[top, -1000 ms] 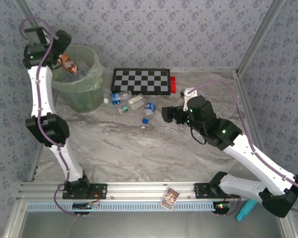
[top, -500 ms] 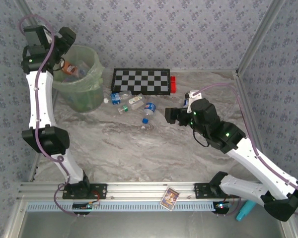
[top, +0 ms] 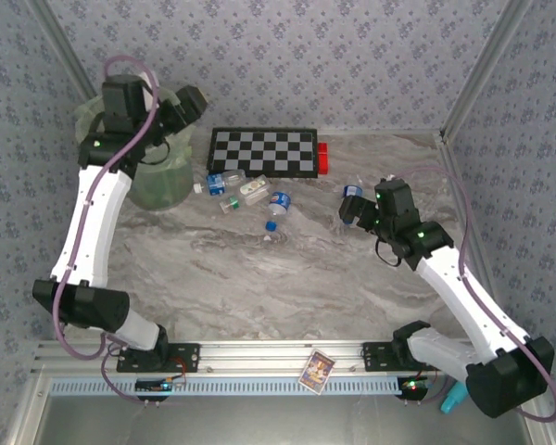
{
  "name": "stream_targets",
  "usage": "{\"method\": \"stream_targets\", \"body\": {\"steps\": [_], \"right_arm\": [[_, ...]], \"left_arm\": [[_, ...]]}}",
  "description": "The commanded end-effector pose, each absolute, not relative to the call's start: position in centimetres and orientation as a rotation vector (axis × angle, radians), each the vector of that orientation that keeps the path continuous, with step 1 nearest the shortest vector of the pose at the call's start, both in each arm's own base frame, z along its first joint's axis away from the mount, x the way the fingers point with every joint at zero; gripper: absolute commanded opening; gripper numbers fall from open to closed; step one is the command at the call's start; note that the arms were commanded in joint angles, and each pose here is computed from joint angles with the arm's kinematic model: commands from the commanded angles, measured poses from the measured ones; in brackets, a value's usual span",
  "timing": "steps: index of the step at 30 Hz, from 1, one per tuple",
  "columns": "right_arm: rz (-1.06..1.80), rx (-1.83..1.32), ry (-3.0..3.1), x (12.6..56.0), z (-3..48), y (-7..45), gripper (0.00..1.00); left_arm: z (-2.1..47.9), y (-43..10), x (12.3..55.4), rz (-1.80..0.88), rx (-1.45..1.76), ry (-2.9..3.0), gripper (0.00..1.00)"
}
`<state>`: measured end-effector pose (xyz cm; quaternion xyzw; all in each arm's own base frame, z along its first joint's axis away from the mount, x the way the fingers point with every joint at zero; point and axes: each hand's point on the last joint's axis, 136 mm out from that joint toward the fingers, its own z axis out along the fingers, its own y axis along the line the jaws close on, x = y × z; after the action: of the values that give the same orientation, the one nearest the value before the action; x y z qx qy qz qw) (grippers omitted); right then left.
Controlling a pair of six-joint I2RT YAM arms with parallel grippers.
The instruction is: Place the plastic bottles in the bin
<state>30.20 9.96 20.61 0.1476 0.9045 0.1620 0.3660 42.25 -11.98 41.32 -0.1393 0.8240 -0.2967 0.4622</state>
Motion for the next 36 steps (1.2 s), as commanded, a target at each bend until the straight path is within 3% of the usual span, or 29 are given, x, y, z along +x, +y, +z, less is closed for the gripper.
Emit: {"method": "stream_targets", "body": {"steps": [1,7,12,24,36], "right_arm": [[0.529,0.442,2.357,30.9,18.7,10.5,0.90],[0.552,0.493,2.432,33.0,14.1,9.5,0.72],[0.584,0.540,2.469,35.4,11.2,8.8,0.64],[0.595,0.549,2.582,40.1,5.1,10.1,0.57],[0.536,0.489,2.620,41.2,3.5,10.4,0.48]], "left_arm": [[41.3,-14.2,40.6,-0.707,-0.243,2.030,1.00],[38.9,-19.1,37.6,-0.740,-0.114,2.113,1.00],[37.5,-21.4,35.5,-0.749,-0.059,2.165,1.00],[34.8,-22.9,32.3,-0.720,-0.025,2.267,1.00],[34.9,-21.6,31.5,-0.678,-0.048,2.259,1.00]]}}
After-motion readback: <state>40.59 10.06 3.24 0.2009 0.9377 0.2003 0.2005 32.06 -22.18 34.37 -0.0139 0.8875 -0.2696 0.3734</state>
